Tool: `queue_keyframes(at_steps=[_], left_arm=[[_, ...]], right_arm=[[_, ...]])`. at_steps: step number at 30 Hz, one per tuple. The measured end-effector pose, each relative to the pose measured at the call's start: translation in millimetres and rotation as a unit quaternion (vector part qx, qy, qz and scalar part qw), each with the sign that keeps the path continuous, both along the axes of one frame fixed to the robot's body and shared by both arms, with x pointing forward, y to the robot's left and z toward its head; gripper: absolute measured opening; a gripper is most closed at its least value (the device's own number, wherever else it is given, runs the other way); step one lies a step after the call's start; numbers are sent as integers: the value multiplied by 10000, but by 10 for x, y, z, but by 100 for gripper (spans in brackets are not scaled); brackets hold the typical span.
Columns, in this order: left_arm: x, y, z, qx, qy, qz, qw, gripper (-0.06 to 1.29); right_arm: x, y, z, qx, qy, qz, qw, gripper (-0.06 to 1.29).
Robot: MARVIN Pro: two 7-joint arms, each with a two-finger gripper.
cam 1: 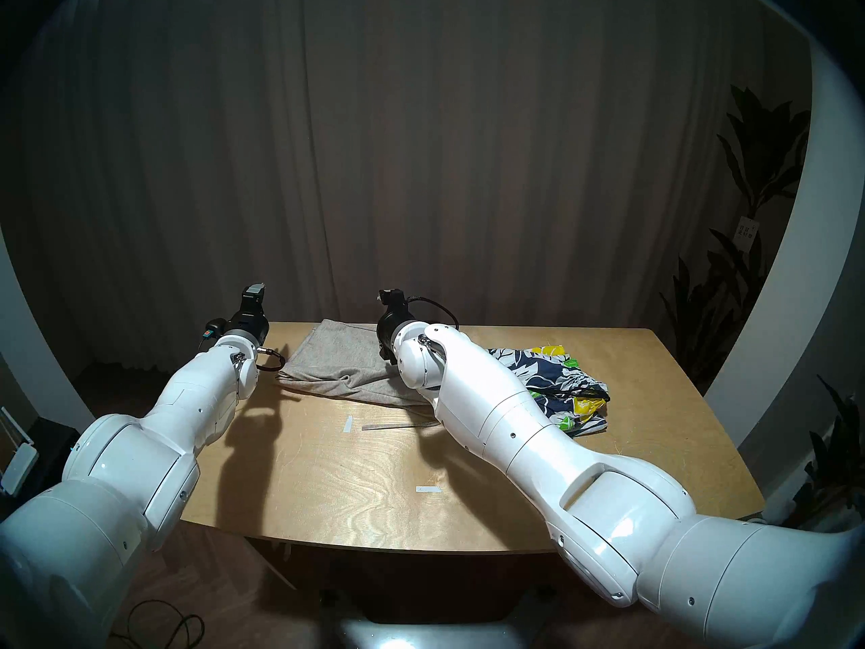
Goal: Fold pants twice and stack them
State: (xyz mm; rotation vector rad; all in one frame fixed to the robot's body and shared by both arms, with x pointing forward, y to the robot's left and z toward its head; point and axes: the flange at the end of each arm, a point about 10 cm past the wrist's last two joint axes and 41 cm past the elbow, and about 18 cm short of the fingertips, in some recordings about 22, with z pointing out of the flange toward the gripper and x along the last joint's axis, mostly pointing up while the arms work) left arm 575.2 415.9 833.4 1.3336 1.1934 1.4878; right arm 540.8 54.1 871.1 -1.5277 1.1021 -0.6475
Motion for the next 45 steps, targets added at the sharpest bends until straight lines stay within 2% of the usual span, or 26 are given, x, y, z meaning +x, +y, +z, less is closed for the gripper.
queue_keyframes(at_steps=[11, 24, 32, 45], left_arm=[[-144, 78, -170, -9, 72, -89, 9999, 123], [-365, 148, -430, -31, 202, -247, 9995, 123], [-428, 180, -452, -53, 142, -356, 9993, 123], [-486, 215, -412, -115, -33, -557, 9984, 123]], right_arm=[[-72, -49, -91, -151, -101, 51, 9998, 123], [-103, -74, 28, -256, -462, 151, 9985, 123], [-129, -96, 49, -337, -597, 204, 9974, 123], [-172, -190, -21, -524, -697, 252, 9959, 123]])
